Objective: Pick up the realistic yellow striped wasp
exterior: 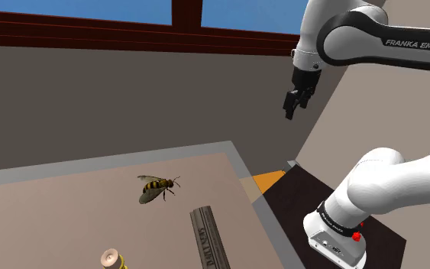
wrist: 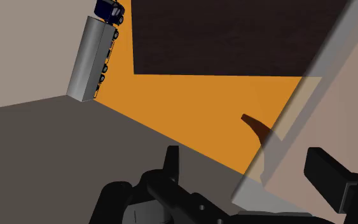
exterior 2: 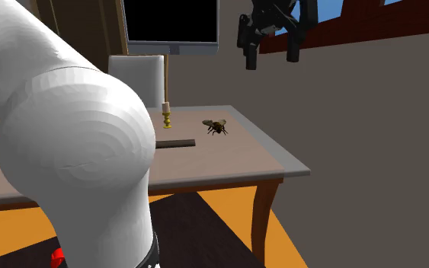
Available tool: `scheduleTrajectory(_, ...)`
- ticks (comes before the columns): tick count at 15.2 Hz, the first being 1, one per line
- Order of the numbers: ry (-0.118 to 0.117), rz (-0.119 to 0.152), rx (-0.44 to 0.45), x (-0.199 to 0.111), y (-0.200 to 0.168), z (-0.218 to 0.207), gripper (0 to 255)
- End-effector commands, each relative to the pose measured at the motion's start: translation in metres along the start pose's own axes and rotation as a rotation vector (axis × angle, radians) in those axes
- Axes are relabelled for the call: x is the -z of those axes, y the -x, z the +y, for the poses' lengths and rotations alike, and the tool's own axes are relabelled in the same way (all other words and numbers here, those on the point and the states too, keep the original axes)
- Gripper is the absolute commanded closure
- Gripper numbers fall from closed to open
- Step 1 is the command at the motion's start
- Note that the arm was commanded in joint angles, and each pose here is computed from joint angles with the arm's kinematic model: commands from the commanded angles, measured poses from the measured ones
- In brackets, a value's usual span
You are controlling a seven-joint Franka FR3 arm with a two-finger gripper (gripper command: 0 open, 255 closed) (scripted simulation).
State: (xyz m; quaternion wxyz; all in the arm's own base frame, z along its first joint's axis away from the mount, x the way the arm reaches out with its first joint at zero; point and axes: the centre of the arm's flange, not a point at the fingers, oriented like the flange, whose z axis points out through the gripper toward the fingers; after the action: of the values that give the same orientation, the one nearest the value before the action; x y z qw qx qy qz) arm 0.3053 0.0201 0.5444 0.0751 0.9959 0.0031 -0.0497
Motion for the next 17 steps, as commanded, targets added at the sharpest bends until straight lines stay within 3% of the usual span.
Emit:
scheduleTrajectory(1,0.000,0.000,0.000,0.000,0.000,0.000,0)
scheduleTrajectory(17,-0.038,0.031,0.164,-0.057,-0.105,-0.165,0)
